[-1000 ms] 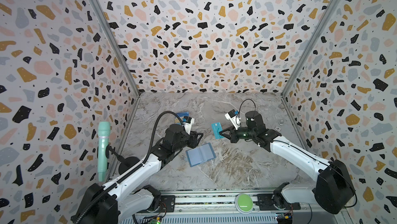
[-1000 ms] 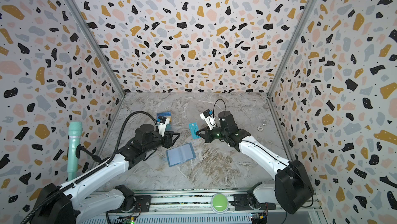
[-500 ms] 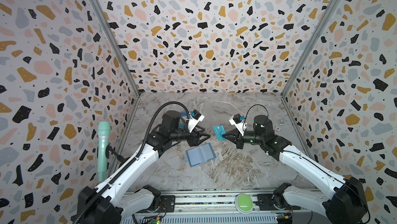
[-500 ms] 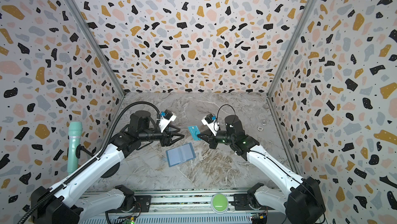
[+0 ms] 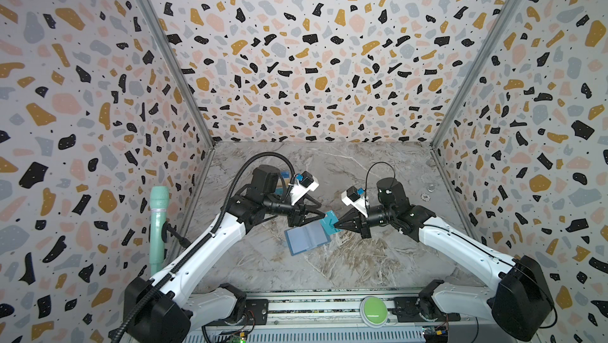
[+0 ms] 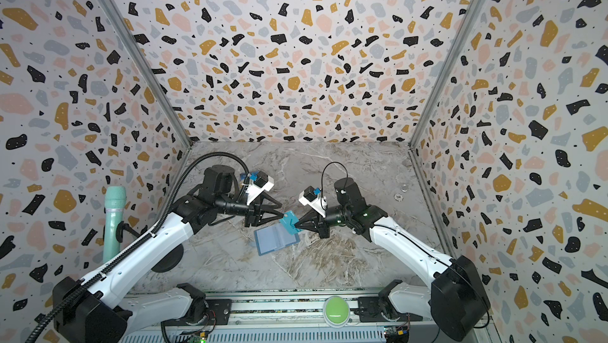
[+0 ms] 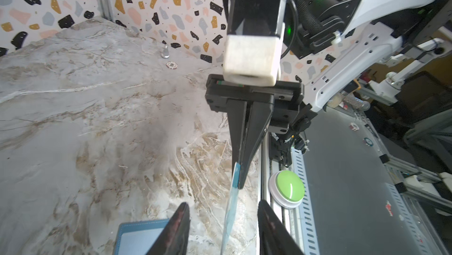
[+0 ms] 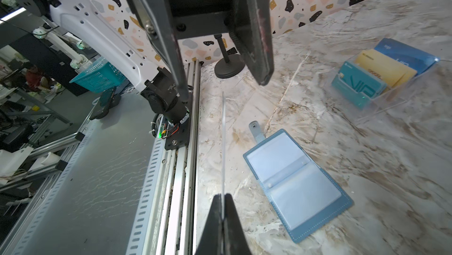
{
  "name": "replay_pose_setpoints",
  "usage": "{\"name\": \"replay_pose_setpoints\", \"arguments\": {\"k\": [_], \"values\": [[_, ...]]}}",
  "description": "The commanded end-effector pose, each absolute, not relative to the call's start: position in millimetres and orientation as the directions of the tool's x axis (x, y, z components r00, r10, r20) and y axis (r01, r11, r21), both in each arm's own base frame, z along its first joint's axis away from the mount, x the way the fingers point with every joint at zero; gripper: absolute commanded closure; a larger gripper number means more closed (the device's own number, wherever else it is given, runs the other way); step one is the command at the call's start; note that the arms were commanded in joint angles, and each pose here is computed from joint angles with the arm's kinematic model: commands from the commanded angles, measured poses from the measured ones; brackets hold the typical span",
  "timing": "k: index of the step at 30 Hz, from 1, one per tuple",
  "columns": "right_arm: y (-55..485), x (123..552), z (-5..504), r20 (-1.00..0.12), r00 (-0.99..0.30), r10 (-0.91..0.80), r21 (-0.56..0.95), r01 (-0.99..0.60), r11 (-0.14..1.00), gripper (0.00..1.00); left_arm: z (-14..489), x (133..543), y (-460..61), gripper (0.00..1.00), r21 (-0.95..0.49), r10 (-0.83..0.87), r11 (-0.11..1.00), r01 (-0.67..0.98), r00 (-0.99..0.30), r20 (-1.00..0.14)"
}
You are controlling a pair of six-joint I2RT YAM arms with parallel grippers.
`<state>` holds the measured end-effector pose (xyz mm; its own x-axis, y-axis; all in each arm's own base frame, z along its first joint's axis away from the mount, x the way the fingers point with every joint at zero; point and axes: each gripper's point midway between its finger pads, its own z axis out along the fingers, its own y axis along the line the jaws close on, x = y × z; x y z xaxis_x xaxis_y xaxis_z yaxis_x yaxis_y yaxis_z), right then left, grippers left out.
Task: Take the credit cards out of the card holder
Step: Pass the credit card.
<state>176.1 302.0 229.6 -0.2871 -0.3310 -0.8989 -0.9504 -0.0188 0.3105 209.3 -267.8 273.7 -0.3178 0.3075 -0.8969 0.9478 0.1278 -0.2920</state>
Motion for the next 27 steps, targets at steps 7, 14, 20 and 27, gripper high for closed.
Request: {"name": "replay_pose_setpoints", "arguments": {"k": [7, 14, 20, 27], "values": [[312, 169, 258, -0.929, -0.198, -0.312, 0.244, -0.963, -0.115, 1.0, 269, 195, -266, 0.61, -0.307, 0.31, 0.056, 0.95, -0.309, -0.899], [316, 173, 250, -0.914, -0.212, -0.346, 0.265, -0.958, -0.113, 1.0, 266, 195, -266, 0.75, -0.32, 0.314, 0.057, 0.946, -0.321, -0.893], [318, 174, 246, -0.9, -0.202, -0.386, 0.262, -0.959, -0.111, 1.0, 267, 195, -266, 0.75, -0.316, 0.317, 0.059, 0.947, -0.318, -0.894], [317, 177, 249, -0.892, -0.187, -0.412, 0.247, -0.964, -0.097, 1.0, 258, 192, -263, 0.8, -0.317, 0.35, 0.064, 0.946, -0.319, -0.881]]}}
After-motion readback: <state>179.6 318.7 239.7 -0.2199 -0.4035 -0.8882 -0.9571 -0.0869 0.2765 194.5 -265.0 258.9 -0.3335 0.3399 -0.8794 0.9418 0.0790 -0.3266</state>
